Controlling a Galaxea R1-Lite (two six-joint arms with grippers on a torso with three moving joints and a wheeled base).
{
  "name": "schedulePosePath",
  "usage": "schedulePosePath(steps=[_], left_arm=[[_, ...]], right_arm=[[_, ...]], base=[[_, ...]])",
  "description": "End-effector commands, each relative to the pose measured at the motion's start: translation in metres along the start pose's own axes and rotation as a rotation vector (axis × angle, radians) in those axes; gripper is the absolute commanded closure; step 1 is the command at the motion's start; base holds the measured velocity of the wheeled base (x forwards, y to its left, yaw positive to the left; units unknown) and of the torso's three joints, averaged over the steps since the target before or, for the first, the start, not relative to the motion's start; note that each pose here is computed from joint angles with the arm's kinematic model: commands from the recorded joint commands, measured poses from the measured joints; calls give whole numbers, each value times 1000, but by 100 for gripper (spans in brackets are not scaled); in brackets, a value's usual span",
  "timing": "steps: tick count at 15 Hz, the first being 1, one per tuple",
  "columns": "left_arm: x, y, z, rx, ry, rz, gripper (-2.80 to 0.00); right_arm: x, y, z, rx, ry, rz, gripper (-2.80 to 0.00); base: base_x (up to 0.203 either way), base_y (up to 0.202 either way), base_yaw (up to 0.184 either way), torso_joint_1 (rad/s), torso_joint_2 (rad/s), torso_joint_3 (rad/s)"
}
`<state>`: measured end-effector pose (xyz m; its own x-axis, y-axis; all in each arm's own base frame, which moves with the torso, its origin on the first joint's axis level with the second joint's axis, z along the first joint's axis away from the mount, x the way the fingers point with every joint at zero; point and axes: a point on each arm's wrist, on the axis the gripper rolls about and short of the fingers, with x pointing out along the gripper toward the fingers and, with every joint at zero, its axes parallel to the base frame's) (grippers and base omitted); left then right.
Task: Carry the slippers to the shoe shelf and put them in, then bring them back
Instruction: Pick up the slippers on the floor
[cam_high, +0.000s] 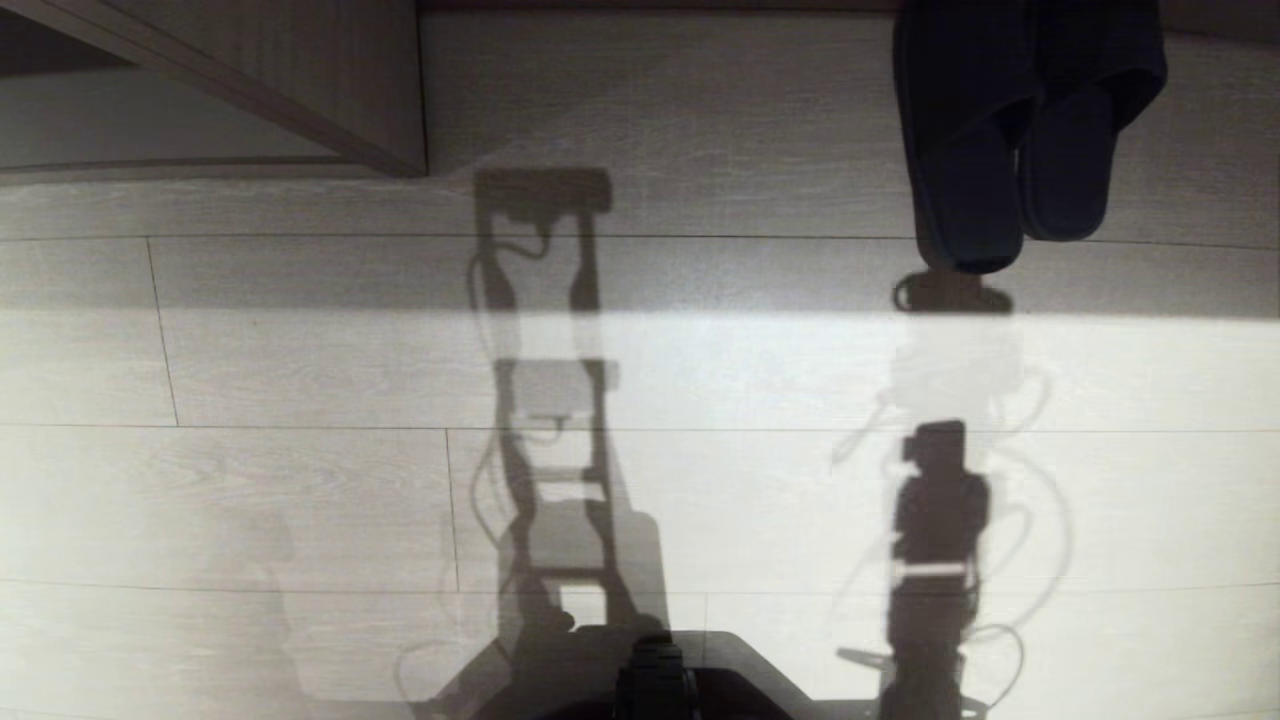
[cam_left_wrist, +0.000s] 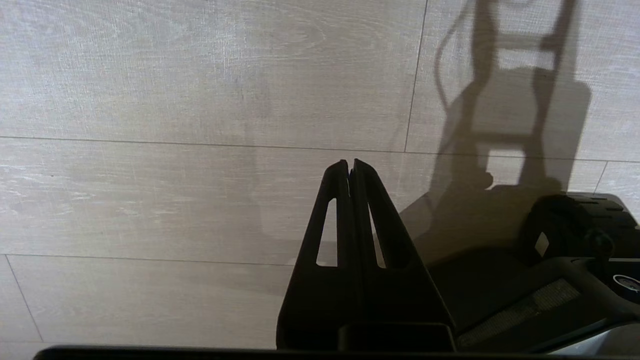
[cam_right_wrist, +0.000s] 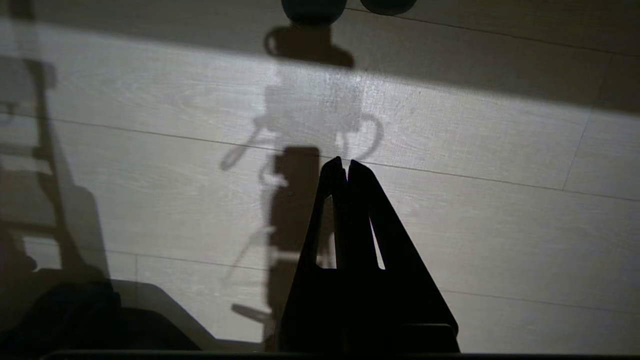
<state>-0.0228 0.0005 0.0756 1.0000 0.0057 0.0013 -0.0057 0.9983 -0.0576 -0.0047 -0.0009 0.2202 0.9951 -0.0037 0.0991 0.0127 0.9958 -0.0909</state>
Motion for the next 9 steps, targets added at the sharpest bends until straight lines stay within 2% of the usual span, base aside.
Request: schedulePosePath(steps=[1,3,5,9], left_arm=[[0,0,0,-1,0,0,0],[0,0,0,-1,0,0,0],[0,0,0,-1,0,0,0],[0,0,0,-1,0,0,0]], right_arm=[[39,1,-2,-27,158,7,0],[64,2,-9,-47,256,-12,0],[88,2,-18,-60,303,-64,0],[137,-2,-42,-78,231,-150,0]], base=[[0,0,0,0,0,0],[0,0,0,0,0,0],[0,0,0,0,0,0],[0,0,0,0,0,0]])
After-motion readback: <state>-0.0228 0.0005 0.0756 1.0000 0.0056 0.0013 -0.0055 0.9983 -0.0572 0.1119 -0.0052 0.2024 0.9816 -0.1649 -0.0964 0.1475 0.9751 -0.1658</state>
